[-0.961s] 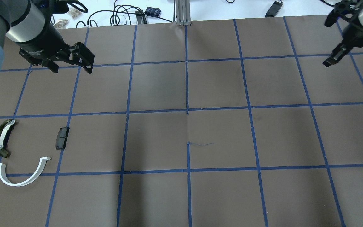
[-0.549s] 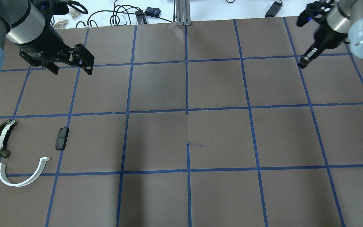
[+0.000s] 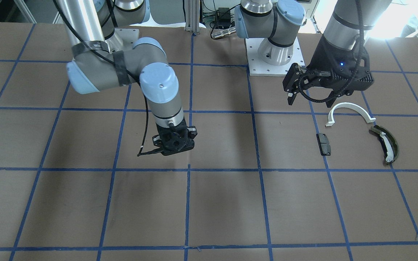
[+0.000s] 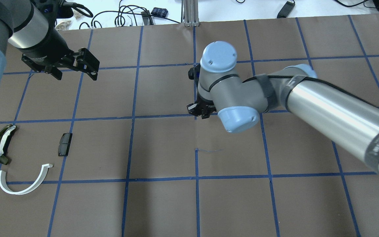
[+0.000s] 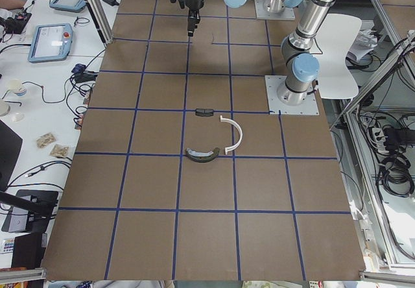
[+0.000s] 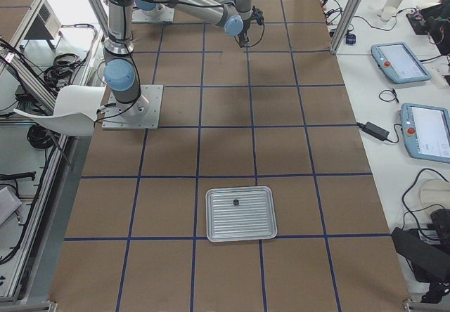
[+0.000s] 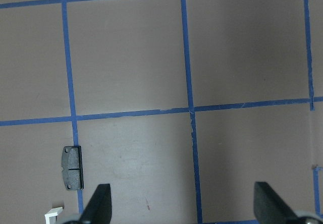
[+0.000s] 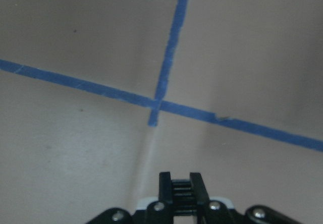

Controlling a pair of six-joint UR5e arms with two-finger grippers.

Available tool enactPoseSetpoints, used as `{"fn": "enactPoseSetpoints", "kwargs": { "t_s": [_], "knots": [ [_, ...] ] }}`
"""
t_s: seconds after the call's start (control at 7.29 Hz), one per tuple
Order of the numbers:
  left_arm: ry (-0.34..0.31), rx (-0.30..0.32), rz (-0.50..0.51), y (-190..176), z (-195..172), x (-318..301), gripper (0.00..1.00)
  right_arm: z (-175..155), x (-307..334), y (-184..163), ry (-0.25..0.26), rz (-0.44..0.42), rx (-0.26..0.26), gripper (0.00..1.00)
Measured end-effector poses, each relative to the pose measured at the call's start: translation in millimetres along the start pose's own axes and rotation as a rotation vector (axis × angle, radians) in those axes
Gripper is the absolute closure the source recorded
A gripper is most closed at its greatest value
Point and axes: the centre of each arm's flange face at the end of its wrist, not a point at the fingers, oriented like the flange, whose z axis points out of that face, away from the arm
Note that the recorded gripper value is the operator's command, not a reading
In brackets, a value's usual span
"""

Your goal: Place bearing gear from tray to pile

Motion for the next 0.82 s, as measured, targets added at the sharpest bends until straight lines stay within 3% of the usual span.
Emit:
{"fn": "enactPoseSetpoints", "kwargs": {
  "t_s": [0.14,0.41,0.82],
  "knots": [
    [0.0,-0.002,0.0,0,1,-1,0.0,26,-22,4,0.001,0.024,-0.005,0.01],
    [0.0,-0.004,0.005,0,2,-2,0.0,38,-28,2,0.02,0.036,0.012,0.0],
    [0.023,-0.024,0.002,0,3,-1,0.0,-12,65,-20,0.051,-0.019,0.014,0.0]
  ]
}}
